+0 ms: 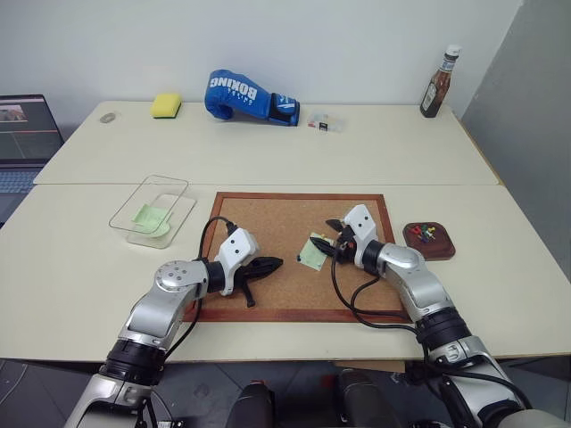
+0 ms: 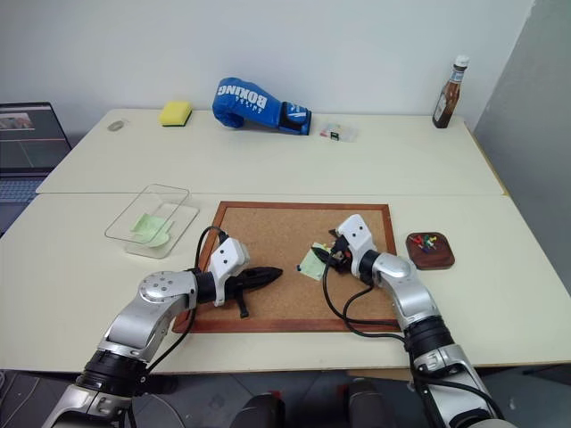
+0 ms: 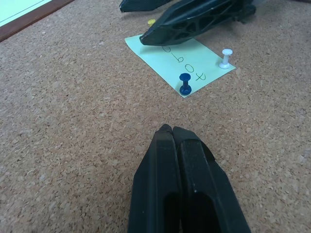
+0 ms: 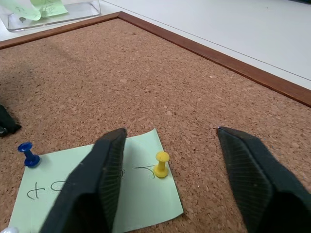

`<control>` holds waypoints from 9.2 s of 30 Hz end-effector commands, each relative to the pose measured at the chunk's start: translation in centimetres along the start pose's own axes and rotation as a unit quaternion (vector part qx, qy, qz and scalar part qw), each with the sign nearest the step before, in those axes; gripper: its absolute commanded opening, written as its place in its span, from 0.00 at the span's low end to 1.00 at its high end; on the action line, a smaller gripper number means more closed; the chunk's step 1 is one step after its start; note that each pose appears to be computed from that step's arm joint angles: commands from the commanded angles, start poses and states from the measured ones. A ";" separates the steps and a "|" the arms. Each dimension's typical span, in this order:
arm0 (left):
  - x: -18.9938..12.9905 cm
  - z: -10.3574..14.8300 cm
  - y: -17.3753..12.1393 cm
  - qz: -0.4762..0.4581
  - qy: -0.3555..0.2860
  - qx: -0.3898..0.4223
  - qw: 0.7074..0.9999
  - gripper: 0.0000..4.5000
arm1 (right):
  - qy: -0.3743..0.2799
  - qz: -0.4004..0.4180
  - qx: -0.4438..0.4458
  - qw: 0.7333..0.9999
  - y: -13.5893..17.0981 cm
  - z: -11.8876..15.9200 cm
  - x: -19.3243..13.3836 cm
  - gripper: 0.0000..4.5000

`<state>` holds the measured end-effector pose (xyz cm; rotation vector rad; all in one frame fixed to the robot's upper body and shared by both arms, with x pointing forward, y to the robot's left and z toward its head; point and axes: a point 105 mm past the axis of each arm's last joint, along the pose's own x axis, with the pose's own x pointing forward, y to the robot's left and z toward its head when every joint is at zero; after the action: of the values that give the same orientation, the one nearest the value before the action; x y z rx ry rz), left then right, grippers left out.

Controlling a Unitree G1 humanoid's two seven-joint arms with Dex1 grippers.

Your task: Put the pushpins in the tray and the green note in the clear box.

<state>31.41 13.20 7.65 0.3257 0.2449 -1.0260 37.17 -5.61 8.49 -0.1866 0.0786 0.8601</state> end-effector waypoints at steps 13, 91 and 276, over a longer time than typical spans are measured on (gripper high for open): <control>-0.4 -0.1 1.0 0.025 0.011 -0.033 0.999 0.00 | -0.020 0.035 -0.056 0.998 1.1 1.4 0.4 0.01; 0.0 -1.9 0.2 0.020 0.049 -0.042 0.998 0.00 | 0.035 -0.436 0.089 0.895 -14.6 -1.3 -17.3 0.01; -0.3 -2.3 -1.8 -0.011 0.054 -0.020 0.998 0.00 | -0.040 0.176 -0.069 0.981 4.2 5.1 -3.9 0.01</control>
<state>30.44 13.34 7.64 0.3370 0.2730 -1.0006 31.32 -4.50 11.22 -0.2935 0.0334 1.2430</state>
